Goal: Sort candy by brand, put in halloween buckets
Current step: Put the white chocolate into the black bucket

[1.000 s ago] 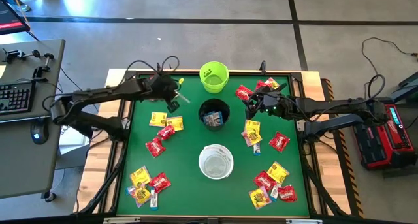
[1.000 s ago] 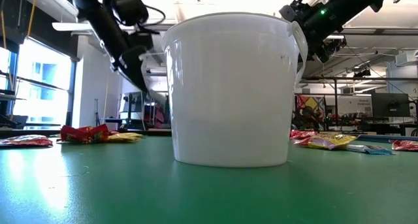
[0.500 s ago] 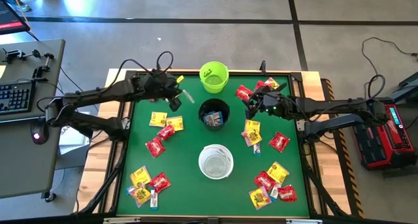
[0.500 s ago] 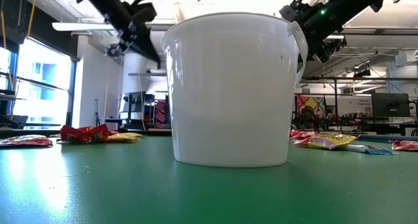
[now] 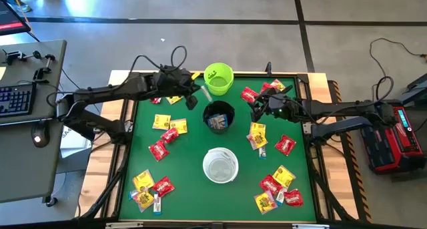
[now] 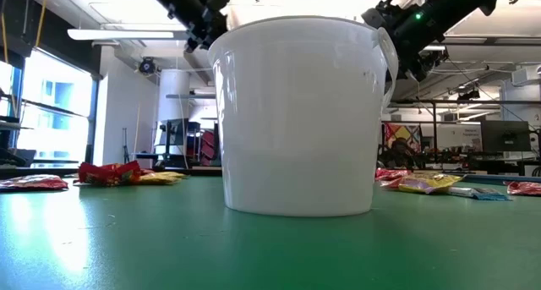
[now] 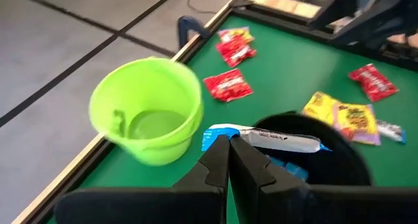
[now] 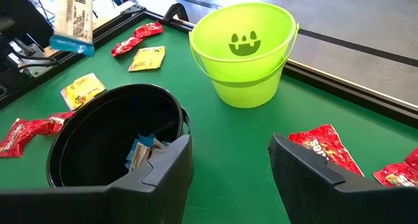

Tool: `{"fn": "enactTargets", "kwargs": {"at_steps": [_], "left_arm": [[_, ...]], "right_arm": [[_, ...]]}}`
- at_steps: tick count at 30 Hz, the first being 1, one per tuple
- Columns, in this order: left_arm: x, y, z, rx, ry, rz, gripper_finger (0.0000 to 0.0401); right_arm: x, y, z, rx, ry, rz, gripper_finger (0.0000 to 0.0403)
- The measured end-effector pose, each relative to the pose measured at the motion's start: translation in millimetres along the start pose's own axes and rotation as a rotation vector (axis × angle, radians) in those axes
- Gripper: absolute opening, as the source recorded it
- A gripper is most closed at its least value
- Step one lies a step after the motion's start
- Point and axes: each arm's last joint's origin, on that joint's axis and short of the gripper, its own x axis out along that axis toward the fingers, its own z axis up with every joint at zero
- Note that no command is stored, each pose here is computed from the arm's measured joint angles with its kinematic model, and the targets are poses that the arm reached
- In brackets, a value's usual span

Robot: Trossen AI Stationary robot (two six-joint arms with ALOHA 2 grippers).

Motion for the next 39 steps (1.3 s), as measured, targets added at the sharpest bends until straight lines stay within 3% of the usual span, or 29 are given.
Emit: {"fn": "enactTargets", "kwargs": {"at_steps": [16,27,39], "left_arm": [[47,-35,11,0.109,0.034,-0.085,0.0000],[71,-42,-10,0.142,0.175,-0.114,0.0000],[79,-54,-23,0.168,0.255,-0.192,0.0000]], "right_arm": [[0,-1,-1,-0.002,0.009,-0.005,0.0193],[0,-1,-2,-0.010,0.024,-0.013,0.0193],[0,-2,-3,-0.015,0.029,-0.012,0.0193]]}}
